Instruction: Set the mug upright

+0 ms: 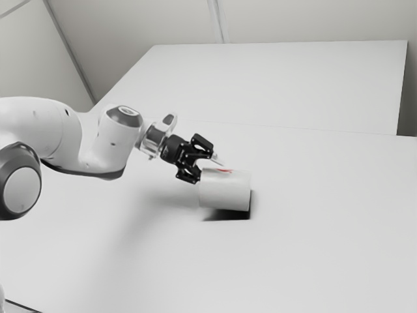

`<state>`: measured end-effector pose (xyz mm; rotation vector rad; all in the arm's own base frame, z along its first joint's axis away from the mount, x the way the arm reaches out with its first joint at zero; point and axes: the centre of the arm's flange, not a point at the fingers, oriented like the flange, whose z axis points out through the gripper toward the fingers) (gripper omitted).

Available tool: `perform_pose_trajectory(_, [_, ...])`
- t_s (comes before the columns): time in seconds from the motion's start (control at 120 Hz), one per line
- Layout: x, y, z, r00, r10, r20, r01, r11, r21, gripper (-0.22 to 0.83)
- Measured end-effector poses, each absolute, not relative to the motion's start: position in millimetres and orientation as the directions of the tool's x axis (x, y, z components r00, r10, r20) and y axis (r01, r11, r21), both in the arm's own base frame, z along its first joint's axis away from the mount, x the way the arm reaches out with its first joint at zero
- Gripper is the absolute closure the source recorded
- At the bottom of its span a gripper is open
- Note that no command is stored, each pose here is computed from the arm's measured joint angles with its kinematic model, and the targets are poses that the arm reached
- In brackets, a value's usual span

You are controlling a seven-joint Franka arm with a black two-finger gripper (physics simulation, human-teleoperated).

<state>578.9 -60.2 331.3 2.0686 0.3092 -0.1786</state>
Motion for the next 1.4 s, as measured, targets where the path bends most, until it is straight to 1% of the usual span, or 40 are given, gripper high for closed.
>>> perform_pose_trajectory(0.092, [581, -64, 338, 0.961, 0.135, -0.240, 0.275, -0.471, 0.838, 0.37])
perform_pose_trajectory(0.258, [583, -73, 338, 0.965, 0.119, -0.233, 0.261, -0.476, 0.840, 0.60])
perform_pose_trajectory(0.383, [588, -80, 336, 0.968, 0.109, -0.227, 0.251, -0.484, 0.838, 0.69])
perform_pose_trajectory(0.5, [591, -83, 339, 0.971, 0.105, -0.216, 0.240, -0.487, 0.840, 0.74])
perform_pose_trajectory(0.7, [593, -83, 349, 0.976, 0.101, -0.193, 0.218, -0.492, 0.843, 0.76])
perform_pose_trajectory(0.817, [596, -82, 366, 0.982, 0.098, -0.160, 0.187, -0.498, 0.846, 0.77])
perform_pose_trajectory(0.892, [595, -74, 388, 0.991, 0.084, -0.108, 0.136, -0.550, 0.824, 0.77])
perform_pose_trajectory(0.983, [584, -65, 419, 0.999, 0.018, -0.044, 0.044, -0.676, 0.735, 0.78])
perform_pose_trajectory(1.05, [574, -65, 438, 0.998, -0.067, -0.011, -0.046, -0.780, 0.624, 0.78])
perform_pose_trajectory(1.125, [565, -67, 447, 0.989, -0.146, -0.010, -0.122, -0.857, 0.501, 0.78])
perform_pose_trajectory(1.2, [558, -71, 452, 0.976, -0.214, -0.036, -0.185, -0.908, 0.377, 0.78])
perform_pose_trajectory(1.292, [549, -84, 452, 0.952, -0.288, -0.104, -0.263, -0.943, 0.204, 0.79])
perform_pose_trajectory(1.4, [541, -104, 447, 0.930, -0.321, -0.182, -0.314, -0.947, 0.064, 0.79])
